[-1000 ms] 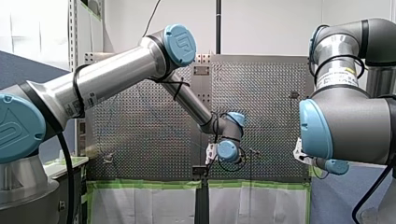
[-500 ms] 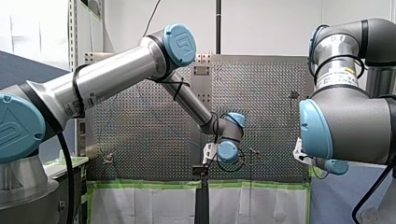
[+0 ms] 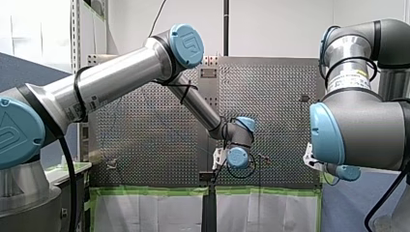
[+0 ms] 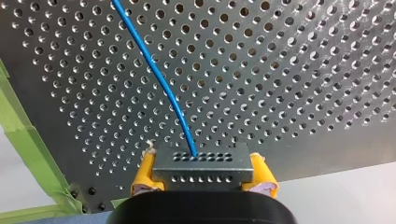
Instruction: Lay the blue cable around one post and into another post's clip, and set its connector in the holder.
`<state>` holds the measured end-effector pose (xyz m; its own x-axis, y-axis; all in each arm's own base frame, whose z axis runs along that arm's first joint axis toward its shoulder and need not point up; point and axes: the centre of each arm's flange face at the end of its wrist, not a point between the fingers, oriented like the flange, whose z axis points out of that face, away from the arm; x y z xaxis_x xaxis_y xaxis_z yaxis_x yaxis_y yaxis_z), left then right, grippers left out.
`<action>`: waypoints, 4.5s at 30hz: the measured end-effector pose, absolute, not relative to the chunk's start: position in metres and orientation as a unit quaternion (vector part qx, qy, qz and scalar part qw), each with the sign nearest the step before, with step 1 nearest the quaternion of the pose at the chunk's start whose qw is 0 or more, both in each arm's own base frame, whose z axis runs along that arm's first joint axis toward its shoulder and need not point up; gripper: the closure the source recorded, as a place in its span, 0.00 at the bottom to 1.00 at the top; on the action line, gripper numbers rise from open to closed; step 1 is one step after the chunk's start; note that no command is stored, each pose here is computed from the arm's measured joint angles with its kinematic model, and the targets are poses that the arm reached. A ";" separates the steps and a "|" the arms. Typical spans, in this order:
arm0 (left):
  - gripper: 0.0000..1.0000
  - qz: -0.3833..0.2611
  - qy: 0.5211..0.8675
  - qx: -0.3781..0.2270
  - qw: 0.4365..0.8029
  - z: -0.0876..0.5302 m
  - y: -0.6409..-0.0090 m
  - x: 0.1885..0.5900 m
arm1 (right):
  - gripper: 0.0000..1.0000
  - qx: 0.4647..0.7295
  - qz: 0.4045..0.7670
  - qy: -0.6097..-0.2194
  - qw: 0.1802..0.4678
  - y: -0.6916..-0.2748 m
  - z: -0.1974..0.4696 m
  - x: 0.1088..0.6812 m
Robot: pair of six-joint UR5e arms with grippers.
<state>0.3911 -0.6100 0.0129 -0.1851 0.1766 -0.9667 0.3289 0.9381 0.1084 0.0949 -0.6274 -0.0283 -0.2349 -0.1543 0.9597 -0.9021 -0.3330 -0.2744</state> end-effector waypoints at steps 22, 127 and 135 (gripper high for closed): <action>0.00 -0.062 0.766 0.166 0.617 0.013 -0.612 0.389 | 1.00 0.539 0.615 -0.489 0.304 -0.627 -0.028 0.097; 0.00 -0.090 0.779 0.115 0.610 -0.092 -0.574 0.450 | 1.00 0.545 0.618 -0.483 0.297 -0.625 -0.028 0.112; 0.00 -0.097 0.783 0.122 0.602 -0.111 -0.587 0.449 | 1.00 0.545 0.619 -0.482 0.297 -0.625 -0.028 0.113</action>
<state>0.4493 -0.5871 -0.1105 -0.2457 0.0746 -0.9665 0.3078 0.9514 -0.0048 0.1132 -0.6247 -0.0282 -0.2300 -0.1583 0.9602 -0.8924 -0.3593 -0.2730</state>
